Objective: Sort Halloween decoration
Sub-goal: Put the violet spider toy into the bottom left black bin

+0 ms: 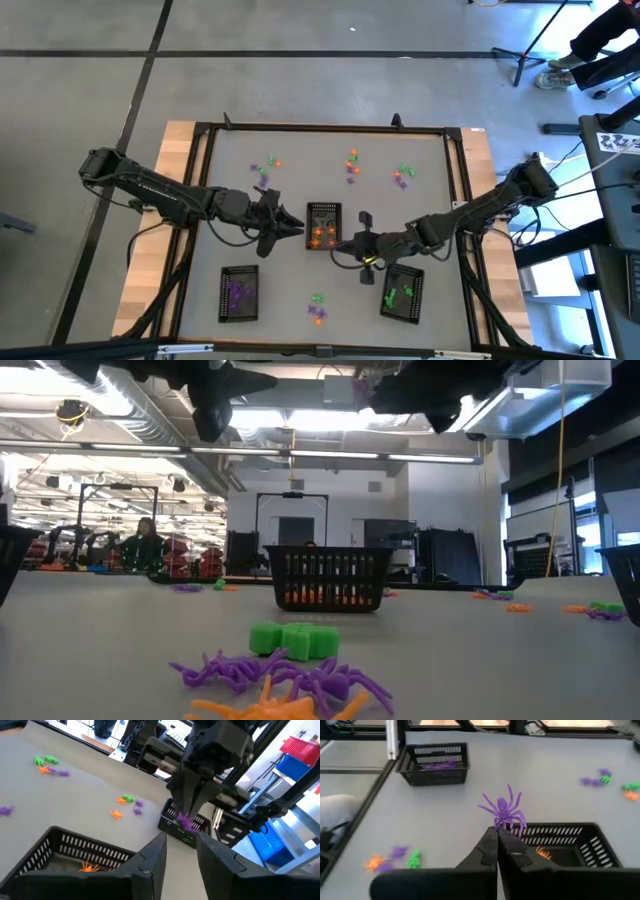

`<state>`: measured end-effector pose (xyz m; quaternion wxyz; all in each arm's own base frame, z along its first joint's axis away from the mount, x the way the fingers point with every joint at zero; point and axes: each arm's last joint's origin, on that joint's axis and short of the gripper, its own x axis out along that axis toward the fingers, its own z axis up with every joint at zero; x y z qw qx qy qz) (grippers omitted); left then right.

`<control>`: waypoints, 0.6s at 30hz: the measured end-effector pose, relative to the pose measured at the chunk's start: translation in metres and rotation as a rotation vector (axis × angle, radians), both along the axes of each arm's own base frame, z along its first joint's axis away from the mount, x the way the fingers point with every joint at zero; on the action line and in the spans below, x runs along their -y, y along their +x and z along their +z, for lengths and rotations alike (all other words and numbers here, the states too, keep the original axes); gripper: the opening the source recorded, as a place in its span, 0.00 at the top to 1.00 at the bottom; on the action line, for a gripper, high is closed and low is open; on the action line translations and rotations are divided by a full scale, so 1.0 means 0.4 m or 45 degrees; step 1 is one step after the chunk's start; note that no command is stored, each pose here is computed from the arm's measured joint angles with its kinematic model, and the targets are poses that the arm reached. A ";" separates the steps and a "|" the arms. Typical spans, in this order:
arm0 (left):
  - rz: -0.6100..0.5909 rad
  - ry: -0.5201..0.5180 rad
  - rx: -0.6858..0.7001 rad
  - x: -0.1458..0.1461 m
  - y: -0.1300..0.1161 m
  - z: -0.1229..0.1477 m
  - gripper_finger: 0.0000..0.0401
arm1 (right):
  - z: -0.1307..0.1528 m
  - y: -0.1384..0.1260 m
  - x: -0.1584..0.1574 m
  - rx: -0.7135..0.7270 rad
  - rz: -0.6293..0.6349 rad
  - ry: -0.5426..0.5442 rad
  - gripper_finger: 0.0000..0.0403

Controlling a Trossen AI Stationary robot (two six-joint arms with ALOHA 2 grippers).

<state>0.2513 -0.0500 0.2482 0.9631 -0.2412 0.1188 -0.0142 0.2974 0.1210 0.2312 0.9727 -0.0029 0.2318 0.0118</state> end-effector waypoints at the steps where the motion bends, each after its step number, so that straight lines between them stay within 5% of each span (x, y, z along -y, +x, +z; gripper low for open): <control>1: 0.002 -0.012 0.001 0.000 0.000 0.000 0.75 | -0.005 0.006 -0.002 0.012 0.006 -0.011 1.00; 18: 0.102 -0.076 0.036 -0.012 0.003 0.007 0.75 | -0.001 0.095 0.109 0.273 -0.146 -0.209 1.00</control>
